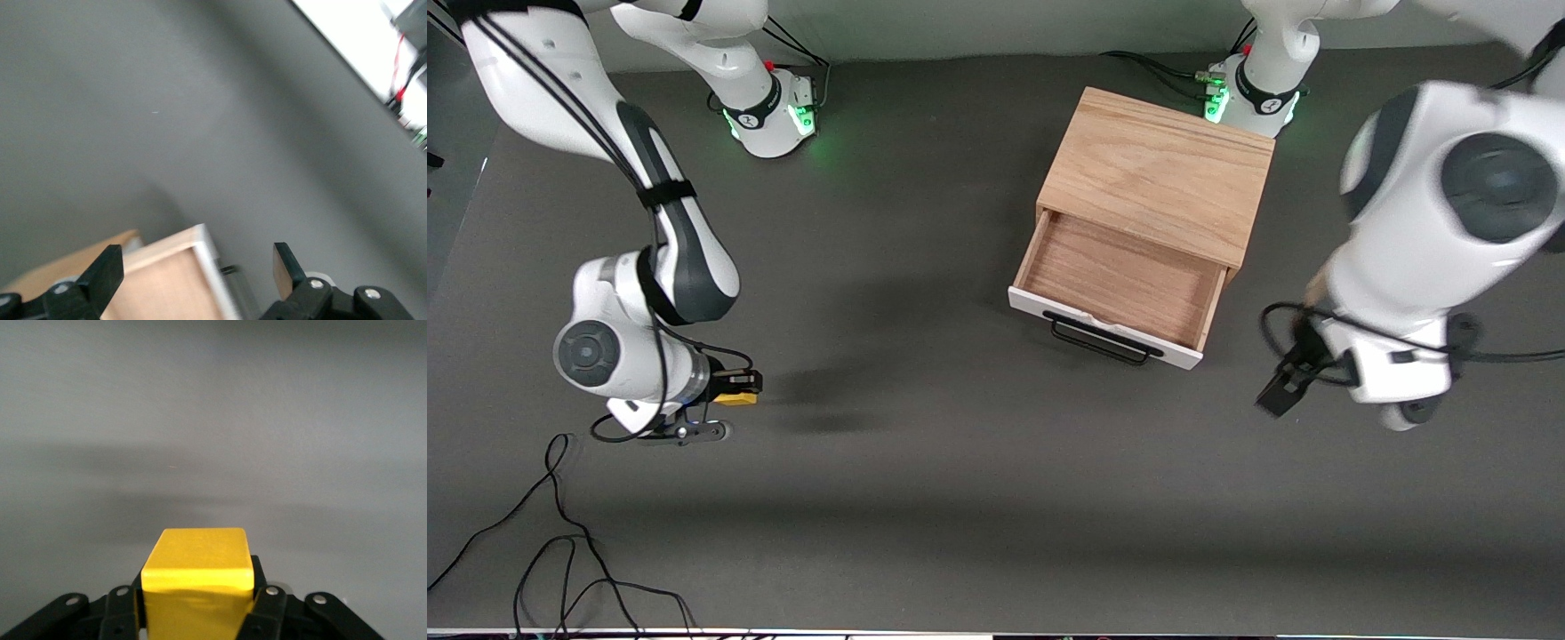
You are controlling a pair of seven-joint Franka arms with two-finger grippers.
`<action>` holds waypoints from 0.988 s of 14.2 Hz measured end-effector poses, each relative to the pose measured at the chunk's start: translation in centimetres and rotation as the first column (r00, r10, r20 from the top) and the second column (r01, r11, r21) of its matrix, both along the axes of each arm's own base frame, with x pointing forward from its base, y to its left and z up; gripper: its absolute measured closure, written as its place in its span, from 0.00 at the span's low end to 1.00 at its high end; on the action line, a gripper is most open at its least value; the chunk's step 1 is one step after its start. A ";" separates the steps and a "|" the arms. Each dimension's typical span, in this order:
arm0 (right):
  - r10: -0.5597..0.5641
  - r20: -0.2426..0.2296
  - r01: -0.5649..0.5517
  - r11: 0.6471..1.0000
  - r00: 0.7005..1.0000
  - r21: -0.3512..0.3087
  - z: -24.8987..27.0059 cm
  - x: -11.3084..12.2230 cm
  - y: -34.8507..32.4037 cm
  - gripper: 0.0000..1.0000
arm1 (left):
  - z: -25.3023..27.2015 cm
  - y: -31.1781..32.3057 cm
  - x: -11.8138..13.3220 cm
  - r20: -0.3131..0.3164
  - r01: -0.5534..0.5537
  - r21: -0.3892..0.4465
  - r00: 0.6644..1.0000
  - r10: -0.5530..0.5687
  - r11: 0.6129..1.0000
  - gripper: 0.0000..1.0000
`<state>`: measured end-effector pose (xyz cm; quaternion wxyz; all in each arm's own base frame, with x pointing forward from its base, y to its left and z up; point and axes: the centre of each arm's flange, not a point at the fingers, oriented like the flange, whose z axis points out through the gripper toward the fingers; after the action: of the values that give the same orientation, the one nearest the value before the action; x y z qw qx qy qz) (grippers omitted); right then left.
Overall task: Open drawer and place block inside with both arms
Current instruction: 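Carry the cube over the open drawer with the right gripper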
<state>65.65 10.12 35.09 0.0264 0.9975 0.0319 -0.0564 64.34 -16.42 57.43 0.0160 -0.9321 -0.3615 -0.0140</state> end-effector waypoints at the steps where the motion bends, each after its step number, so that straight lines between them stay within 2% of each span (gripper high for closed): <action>1: -0.009 0.007 0.009 1.000 1.000 -0.005 3.4 0.4 2.1 0.45 | 0.8 1.6 -0.6 -0.031 0.072 0.003 0.997 -0.072 0.997 0.00; 3: -0.052 0.011 0.052 0.999 0.999 0.006 8.7 0.2 6.6 0.45 | 1.8 4.4 -1.8 -0.081 0.198 0.005 0.977 -0.197 0.980 0.00; 5: -0.071 0.010 0.070 0.996 0.997 0.061 12.3 -0.7 11.1 0.45 | 2.3 6.8 -3.0 -0.129 0.328 -0.007 0.937 -0.326 0.945 0.00; 7: -0.102 0.026 0.099 0.988 0.994 0.115 15.6 -2.1 16.2 0.45 | 2.5 9.1 -3.8 -0.151 0.430 -0.031 0.890 -0.429 0.902 0.00; 10: -0.171 0.056 0.161 0.975 0.984 0.156 19.0 -7.0 27.3 0.45 | 2.6 11.8 -5.5 -0.166 0.543 -0.058 0.822 -0.545 0.837 0.00; 12: -0.185 0.057 0.172 0.970 0.981 0.174 18.3 -10.9 35.0 0.45 | 2.5 12.4 -7.3 -0.167 0.598 -0.058 0.784 -0.598 0.799 0.00; 14: -0.221 0.056 0.206 0.958 0.974 0.199 15.8 -14.3 41.5 0.45 | 2.5 12.3 -8.9 -0.170 0.625 -0.048 0.763 -0.623 0.779 0.00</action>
<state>51.35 51.62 50.88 -0.0747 0.9945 -0.0715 -0.0170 55.46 -4.11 59.96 0.0474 -0.9966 -0.0280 0.0620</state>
